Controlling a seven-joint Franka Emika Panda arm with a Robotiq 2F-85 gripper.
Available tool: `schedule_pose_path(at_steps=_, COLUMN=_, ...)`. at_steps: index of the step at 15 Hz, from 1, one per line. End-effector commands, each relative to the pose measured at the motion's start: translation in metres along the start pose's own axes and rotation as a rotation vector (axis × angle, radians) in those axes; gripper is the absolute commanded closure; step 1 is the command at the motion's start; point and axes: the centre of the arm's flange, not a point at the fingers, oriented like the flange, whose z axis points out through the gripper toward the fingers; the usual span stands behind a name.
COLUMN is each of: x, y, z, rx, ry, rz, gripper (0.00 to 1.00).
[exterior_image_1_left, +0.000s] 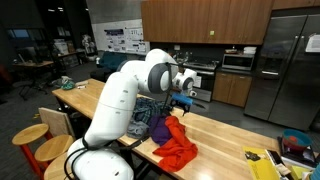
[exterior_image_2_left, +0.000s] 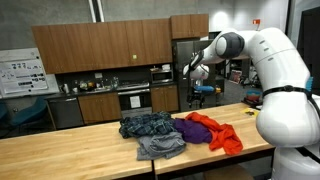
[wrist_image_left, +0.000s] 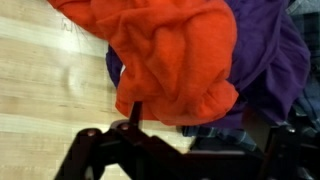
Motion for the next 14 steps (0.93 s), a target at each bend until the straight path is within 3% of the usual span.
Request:
schedule_pose_path(at_steps=1, x=0.009, y=-0.005, z=-0.001, rx=-0.016, ry=-0.021, rz=0.008, gripper=0.0)
schedule_pose_path(at_steps=5, x=0.015, y=-0.003, z=0.005, rx=-0.025, ry=-0.033, rz=0.029, gripper=0.0)
schedule_pose_path(at_steps=6, x=-0.002, y=0.008, z=0.01, rx=-0.023, ry=-0.036, rz=0.034, gripper=0.0)
schedule_pose_path(at_steps=7, x=-0.056, y=0.039, z=0.025, rx=-0.018, ry=-0.038, rz=0.043, gripper=0.0)
schedule_pose_path(at_steps=8, x=-0.063, y=0.048, z=0.029, rx=-0.018, ry=-0.048, rz=0.056, gripper=0.0)
schedule_pose_path(at_steps=9, x=0.002, y=0.023, z=0.032, rx=0.009, ry=-0.022, rz=0.061, gripper=0.03)
schedule_pose_path(at_steps=14, x=0.014, y=0.024, z=0.021, rx=-0.012, ry=-0.059, rz=0.09, gripper=0.06)
